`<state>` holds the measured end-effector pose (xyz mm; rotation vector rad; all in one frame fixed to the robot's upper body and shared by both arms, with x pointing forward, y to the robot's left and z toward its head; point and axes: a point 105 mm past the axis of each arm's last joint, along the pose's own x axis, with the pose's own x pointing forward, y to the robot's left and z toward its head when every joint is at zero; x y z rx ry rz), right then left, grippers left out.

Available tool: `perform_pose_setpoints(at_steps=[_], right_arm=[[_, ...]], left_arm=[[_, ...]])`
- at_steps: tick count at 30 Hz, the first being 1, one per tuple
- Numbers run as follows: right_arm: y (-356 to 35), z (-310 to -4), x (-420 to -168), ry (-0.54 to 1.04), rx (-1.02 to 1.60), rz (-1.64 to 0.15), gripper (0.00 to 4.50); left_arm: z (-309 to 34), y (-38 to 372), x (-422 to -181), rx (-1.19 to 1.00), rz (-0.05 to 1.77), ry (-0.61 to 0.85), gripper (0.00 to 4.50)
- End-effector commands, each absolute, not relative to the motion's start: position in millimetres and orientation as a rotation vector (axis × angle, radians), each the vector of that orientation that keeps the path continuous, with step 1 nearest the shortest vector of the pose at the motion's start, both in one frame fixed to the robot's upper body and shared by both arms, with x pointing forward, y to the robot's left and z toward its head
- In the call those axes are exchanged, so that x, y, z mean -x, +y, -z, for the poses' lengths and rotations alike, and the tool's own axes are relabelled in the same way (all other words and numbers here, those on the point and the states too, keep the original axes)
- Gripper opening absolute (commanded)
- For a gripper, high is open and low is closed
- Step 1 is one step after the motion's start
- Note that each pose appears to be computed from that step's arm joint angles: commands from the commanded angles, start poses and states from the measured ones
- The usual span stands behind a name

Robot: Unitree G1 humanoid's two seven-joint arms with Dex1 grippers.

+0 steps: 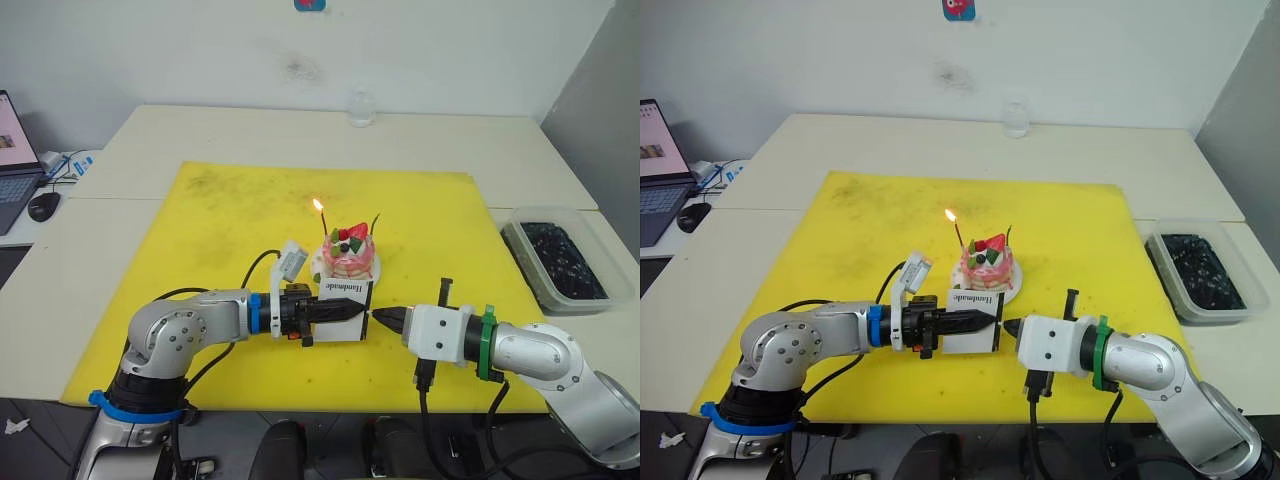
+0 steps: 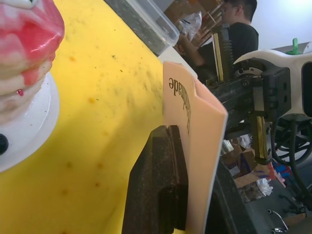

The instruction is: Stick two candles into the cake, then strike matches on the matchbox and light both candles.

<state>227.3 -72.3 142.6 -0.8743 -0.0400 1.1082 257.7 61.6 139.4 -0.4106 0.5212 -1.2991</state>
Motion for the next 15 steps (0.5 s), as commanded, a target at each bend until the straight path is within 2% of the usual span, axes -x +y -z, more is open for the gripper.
perform_pose_setpoints(at_steps=[1, 2, 4, 6, 12, 15], right_arm=[[-61, -130, -207, -0.055, 0.916, -1.286, 0.04], [-64, -126, -204, -0.039, 0.934, -1.313, 0.04], [-81, -124, -196, -0.004, 0.993, -1.386, 0.04], [-92, -131, -196, -0.001, 1.020, -1.399, 0.04], [-94, -151, -202, -0.043, 0.950, -1.321, 0.04], [-94, -158, -207, -0.052, 0.907, -1.259, 0.04]], left_arm=[[-188, 42, -254, 0.384, 1.446, 0.326, 0.00], [-194, 42, -257, 0.372, 1.441, 0.299, 0.00], [-241, 59, -279, 0.266, 1.392, 0.132, 0.00], [-273, 76, -289, 0.176, 1.347, 0.036, 0.00], [-277, 87, -279, 0.145, 1.346, 0.047, 0.00], [-255, 87, -271, 0.155, 1.335, 0.117, 0.00]])
